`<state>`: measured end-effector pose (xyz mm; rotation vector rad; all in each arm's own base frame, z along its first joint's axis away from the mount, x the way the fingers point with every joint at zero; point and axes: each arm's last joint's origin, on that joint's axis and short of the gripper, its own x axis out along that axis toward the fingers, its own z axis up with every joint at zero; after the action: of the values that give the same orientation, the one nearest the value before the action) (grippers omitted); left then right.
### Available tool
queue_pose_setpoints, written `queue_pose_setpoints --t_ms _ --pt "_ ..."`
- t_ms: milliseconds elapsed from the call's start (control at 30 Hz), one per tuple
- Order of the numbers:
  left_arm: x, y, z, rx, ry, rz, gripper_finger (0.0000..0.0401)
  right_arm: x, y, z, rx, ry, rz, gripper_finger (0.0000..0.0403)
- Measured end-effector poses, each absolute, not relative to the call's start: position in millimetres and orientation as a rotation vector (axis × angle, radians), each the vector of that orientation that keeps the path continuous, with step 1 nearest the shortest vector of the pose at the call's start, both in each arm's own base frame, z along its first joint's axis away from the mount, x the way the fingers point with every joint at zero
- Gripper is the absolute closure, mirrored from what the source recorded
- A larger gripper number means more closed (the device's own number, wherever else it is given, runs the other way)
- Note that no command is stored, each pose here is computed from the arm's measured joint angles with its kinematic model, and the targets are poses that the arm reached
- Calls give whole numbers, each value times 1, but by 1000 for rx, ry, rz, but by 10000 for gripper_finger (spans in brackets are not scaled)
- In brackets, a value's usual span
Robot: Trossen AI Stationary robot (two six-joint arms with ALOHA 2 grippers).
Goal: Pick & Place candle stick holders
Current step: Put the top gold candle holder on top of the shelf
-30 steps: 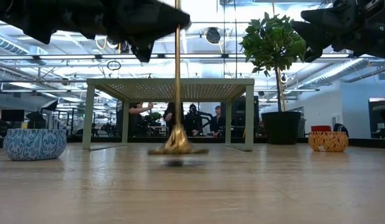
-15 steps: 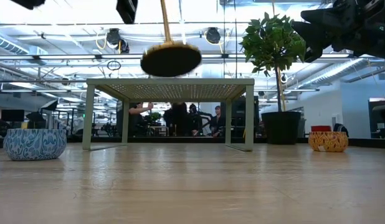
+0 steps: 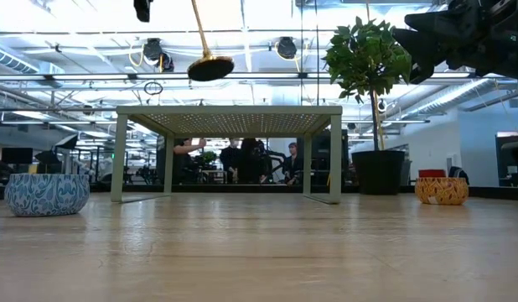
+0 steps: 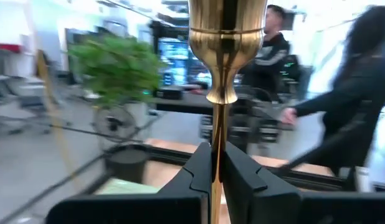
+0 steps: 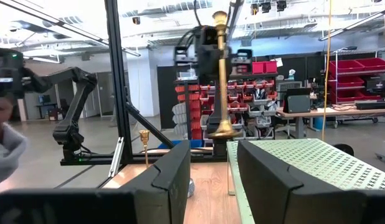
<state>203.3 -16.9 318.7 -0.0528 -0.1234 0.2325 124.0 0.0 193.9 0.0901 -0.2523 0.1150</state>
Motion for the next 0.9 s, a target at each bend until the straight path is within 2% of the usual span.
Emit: queue_pose_setpoints --t_ms 400,533,900 --pt "182 52 314 -26 -22 613 385 124 0 194 90 -253 114 275" --pt "182 67 306 -62 42 654 385 124 0 194 90 -252 115 275" --pt "181 81 303 -69 55 666 375 124 0 194 72 -253 112 275"
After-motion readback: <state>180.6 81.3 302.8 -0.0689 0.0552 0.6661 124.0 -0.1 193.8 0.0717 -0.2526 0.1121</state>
